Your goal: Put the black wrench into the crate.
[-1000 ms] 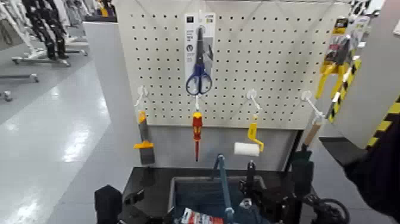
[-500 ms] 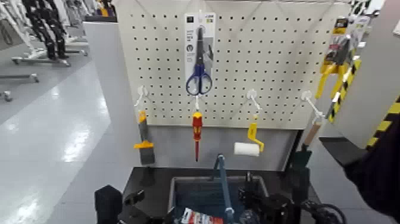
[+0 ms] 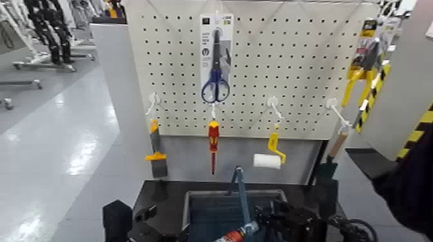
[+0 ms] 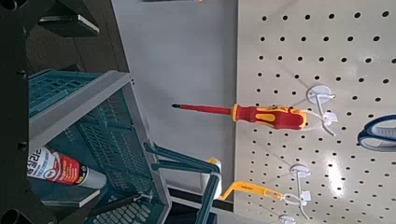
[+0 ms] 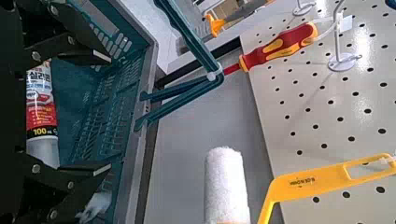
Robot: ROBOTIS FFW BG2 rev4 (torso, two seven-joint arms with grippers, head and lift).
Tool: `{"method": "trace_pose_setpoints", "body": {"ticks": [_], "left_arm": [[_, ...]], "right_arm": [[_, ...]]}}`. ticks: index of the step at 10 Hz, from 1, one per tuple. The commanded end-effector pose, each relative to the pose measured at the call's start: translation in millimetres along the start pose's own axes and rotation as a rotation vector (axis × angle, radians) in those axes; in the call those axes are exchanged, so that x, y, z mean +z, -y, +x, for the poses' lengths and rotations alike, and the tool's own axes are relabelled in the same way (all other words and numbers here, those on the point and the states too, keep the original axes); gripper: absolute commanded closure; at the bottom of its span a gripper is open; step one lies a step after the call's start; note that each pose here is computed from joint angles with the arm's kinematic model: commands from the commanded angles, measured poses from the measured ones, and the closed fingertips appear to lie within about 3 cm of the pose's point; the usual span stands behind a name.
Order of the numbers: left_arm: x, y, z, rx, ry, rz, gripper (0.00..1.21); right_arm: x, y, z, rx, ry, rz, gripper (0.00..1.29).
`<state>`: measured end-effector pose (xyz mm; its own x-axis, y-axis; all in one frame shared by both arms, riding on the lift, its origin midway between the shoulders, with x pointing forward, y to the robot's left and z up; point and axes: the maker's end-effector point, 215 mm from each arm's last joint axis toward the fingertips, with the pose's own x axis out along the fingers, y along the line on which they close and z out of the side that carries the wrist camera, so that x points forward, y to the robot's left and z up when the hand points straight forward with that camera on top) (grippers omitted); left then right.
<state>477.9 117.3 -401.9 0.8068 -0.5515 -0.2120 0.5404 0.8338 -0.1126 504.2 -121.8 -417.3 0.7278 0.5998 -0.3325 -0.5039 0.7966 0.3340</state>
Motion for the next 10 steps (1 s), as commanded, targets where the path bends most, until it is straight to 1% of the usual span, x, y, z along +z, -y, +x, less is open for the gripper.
{"method": "trace_pose_setpoints", "body": {"ticks": [1,2,3,4,5,6,8,9,10], "left_arm": [[0.1,0.5,0.0,-0.002,0.000,0.000,0.10],[0.2,-0.4,-0.3,0.000,0.000,0.000,0.10],[0.2,0.0,-0.3,-0.002,0.000,0.000,0.10],[0.5,-1.4,-0.6,0.001,0.001,-0.001,0.10],[0.1,-1.4,-0.6,0.001,0.000,-0.002,0.10],[-0.7,-1.9,-1.3,0.003,-0.001,-0.002,0.10],[-1.3,-2.7,-2.0,0.004,-0.001,-0.004,0.10],[-2.3,-3.7,-2.7,0.007,-0.003,-0.007,0.10],[-2.3,-4.7,-3.0,0.009,-0.004,-0.006,0.10]], "right_arm": [[5.7,0.3,-2.4,0.001,0.027,-0.008,0.34],[10.3,1.2,-3.8,0.000,0.045,-0.016,0.23],[19.6,2.1,-7.7,-0.007,0.079,-0.033,0.11],[31.1,4.6,-14.4,-0.033,0.120,-0.076,0.12],[34.7,6.0,-22.0,-0.070,0.138,-0.110,0.12],[34.4,8.3,-31.8,-0.111,0.171,-0.131,0.12],[21.3,16.1,-57.4,-0.202,0.202,-0.139,0.13],[25.8,19.8,-73.9,-0.287,0.270,-0.161,0.14],[22.7,21.0,-87.0,-0.340,0.300,-0.166,0.14]]}}
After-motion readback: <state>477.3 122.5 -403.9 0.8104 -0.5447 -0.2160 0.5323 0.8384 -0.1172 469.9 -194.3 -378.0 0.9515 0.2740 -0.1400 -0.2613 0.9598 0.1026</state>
